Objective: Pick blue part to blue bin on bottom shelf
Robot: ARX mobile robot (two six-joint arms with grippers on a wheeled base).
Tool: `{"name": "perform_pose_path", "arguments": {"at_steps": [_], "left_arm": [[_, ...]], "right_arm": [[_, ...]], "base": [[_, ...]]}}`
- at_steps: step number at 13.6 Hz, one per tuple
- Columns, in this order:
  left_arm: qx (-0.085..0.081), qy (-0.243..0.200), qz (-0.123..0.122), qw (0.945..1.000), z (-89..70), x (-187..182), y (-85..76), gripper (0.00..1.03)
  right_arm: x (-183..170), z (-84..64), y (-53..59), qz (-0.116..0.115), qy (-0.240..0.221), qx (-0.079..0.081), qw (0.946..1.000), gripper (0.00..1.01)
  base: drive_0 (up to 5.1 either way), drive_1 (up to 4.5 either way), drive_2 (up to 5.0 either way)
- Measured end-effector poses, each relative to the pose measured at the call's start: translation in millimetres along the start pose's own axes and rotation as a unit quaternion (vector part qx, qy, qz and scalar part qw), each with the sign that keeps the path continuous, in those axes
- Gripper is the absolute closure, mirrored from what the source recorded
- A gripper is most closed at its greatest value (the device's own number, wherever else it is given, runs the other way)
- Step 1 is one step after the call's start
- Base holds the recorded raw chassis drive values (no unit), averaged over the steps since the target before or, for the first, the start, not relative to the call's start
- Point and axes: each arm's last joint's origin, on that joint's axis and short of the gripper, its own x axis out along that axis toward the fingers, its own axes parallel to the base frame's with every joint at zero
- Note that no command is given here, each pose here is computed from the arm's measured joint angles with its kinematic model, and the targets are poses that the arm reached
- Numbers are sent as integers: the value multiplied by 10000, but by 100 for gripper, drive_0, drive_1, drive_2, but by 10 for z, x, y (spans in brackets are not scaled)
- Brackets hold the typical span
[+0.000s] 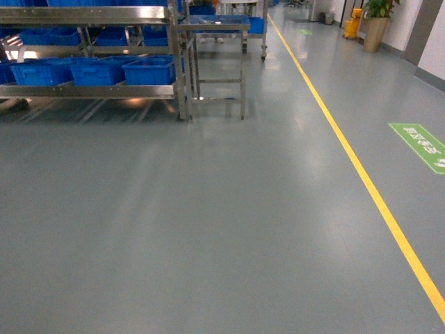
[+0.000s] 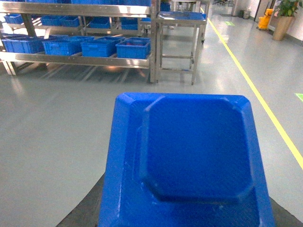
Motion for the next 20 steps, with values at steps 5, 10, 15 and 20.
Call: {"name": "perform_pose_path", "arguments": {"at_steps": [5,10,15,20], "left_arm": [[5,10,2,10000,-2,0,0,60],[2,3,4,10000,-1,0,0,60],[5,9,-3,10000,-2,0,-1,60],[6,10,2,10000,-2,0,0,60]], "right_arm": [[0,3,0,0,-15,0,10000,3],[0,1,0,0,-6,0,10000,3],[0,4,0,0,-23,0,10000,3],[0,2,0,-2,-10,0,10000,3]], "base": [[10,440,-420],[10,441,-420],[2,433,-428],[0,430,-431]]}}
